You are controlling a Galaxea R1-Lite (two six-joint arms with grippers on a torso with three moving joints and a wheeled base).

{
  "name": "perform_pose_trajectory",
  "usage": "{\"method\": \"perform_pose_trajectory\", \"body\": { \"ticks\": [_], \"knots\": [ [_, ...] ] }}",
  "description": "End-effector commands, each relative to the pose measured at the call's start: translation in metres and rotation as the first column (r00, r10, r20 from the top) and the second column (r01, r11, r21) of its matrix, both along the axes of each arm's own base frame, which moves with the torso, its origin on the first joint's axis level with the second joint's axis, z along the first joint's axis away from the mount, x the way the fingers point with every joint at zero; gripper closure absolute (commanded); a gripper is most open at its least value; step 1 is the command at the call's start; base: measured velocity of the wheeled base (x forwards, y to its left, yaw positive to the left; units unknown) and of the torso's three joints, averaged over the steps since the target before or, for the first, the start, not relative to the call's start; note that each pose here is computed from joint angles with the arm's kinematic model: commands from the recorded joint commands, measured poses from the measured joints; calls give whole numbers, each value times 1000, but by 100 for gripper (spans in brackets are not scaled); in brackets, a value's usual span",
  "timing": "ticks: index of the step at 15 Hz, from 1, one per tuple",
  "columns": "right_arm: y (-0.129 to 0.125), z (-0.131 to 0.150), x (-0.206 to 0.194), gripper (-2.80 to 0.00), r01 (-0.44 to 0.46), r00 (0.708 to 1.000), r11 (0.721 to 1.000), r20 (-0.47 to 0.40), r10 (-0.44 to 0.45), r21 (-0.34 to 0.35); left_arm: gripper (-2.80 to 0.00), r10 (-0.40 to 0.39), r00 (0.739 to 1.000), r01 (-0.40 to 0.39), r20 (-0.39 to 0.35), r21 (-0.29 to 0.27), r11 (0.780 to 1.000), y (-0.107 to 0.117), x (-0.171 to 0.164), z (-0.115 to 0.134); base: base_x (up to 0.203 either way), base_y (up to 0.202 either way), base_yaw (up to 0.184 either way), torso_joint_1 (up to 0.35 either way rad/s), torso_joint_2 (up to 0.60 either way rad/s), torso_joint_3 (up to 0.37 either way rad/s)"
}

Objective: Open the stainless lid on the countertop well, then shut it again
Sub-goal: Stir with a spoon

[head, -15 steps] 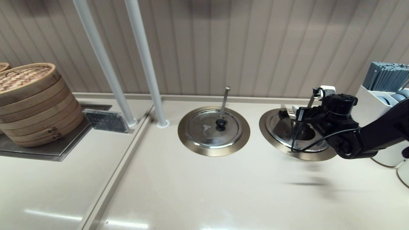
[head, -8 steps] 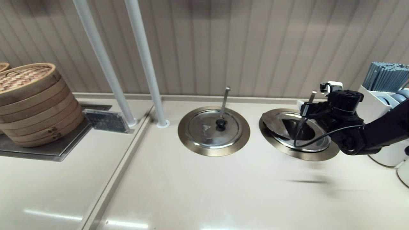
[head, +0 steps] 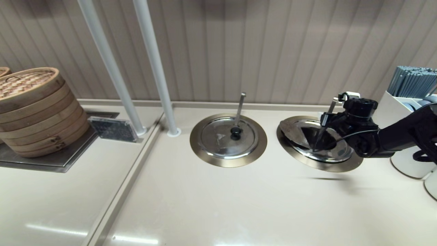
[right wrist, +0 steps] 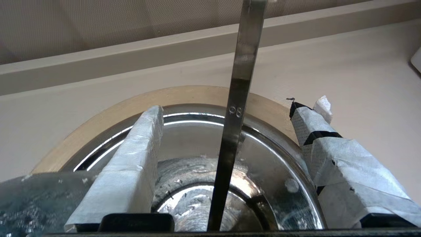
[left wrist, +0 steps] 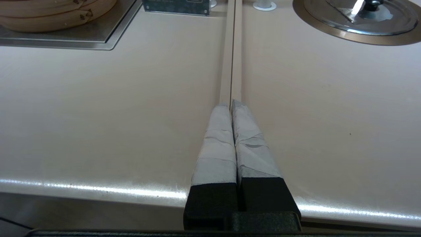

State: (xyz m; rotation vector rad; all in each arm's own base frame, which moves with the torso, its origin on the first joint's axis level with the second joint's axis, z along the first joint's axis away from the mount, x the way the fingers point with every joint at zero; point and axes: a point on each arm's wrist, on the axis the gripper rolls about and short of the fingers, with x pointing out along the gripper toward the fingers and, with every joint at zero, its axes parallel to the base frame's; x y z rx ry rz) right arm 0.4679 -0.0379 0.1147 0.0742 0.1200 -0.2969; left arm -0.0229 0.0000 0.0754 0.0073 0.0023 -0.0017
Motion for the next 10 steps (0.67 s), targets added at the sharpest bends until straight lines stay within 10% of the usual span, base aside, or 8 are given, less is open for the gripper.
{"method": "perform_pose_trajectory", "body": {
  "ticks": [1,10],
  "knots": [
    [-4,-5,22,-280,8,1000,1000,-20,-7,9,0,0,1000,0,-1,0,1000,0,0,0,0,0,0,0,0,0],
    [-13,-29,65,-280,21,995,999,-95,-18,32,0,0,1000,0,-1,0,1000,0,0,0,0,0,0,0,0,0]
  ]
}}
